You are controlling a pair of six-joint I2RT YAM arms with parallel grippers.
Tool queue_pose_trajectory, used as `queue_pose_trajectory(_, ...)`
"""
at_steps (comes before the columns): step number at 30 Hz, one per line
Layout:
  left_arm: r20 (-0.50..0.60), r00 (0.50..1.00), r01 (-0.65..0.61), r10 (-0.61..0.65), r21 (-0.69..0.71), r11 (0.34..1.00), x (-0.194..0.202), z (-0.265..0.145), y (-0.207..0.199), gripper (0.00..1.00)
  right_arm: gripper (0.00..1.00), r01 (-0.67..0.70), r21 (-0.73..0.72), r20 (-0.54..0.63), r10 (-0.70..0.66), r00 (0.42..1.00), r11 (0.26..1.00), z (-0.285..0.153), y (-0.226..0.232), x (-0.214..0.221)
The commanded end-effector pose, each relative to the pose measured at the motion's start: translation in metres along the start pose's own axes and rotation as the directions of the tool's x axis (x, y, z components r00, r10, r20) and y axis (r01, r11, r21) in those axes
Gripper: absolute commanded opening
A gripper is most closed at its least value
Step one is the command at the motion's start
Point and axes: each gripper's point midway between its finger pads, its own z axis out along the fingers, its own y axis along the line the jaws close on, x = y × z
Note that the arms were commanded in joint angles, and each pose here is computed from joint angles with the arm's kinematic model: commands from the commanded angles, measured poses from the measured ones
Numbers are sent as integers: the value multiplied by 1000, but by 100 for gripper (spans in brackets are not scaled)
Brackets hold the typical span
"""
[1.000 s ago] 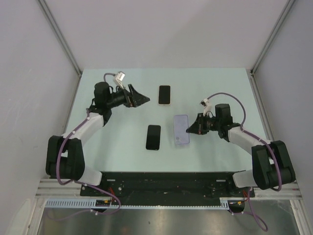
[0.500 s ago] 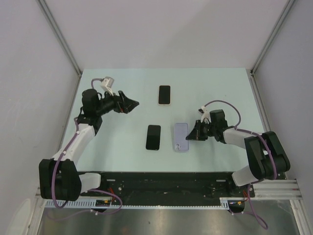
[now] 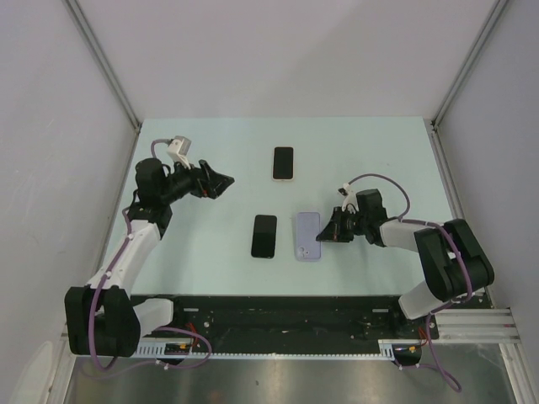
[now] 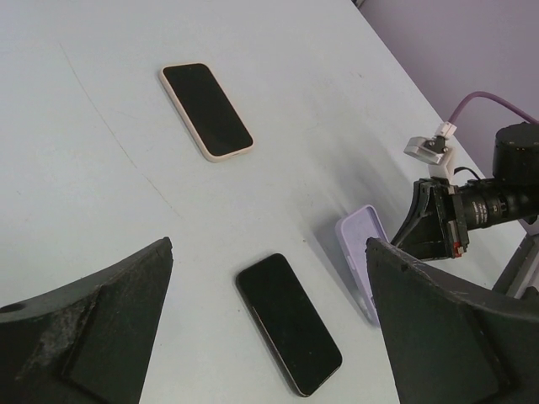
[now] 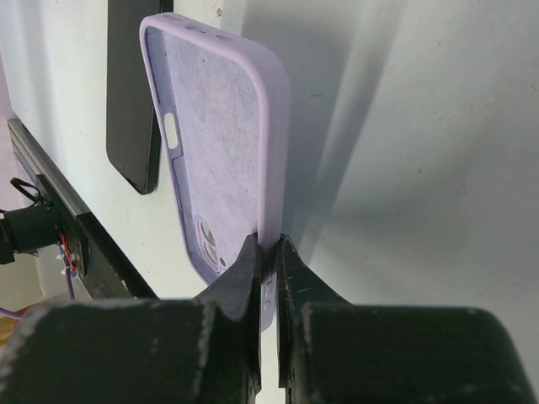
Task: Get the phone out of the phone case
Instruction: Place the phone case at the center of the board.
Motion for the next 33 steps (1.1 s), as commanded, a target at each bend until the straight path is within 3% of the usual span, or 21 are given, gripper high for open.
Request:
queue_pose_trajectory(1, 14, 1000, -23, 23, -5, 1000, -4, -1, 2, 100, 2, 11, 7, 21, -11, 1000, 1000, 6, -3, -6)
queue_pose_trajectory(15, -4, 1000, -10, 10, -2, 1000, 4, 0, 5, 100, 9, 9, 31, 29, -10, 1000, 999, 9, -10, -9)
queue_pose_trajectory(21, -4, 1000, -9, 9, 1, 1000, 3, 0, 4, 100, 23, 14, 39, 32, -15, 999, 999, 9, -12, -9)
queue_pose_trajectory(33, -7, 1000, -4, 4, 0, 1000, 5, 1, 5, 100, 30, 24, 36, 42, -25, 999, 999, 6, -10, -12)
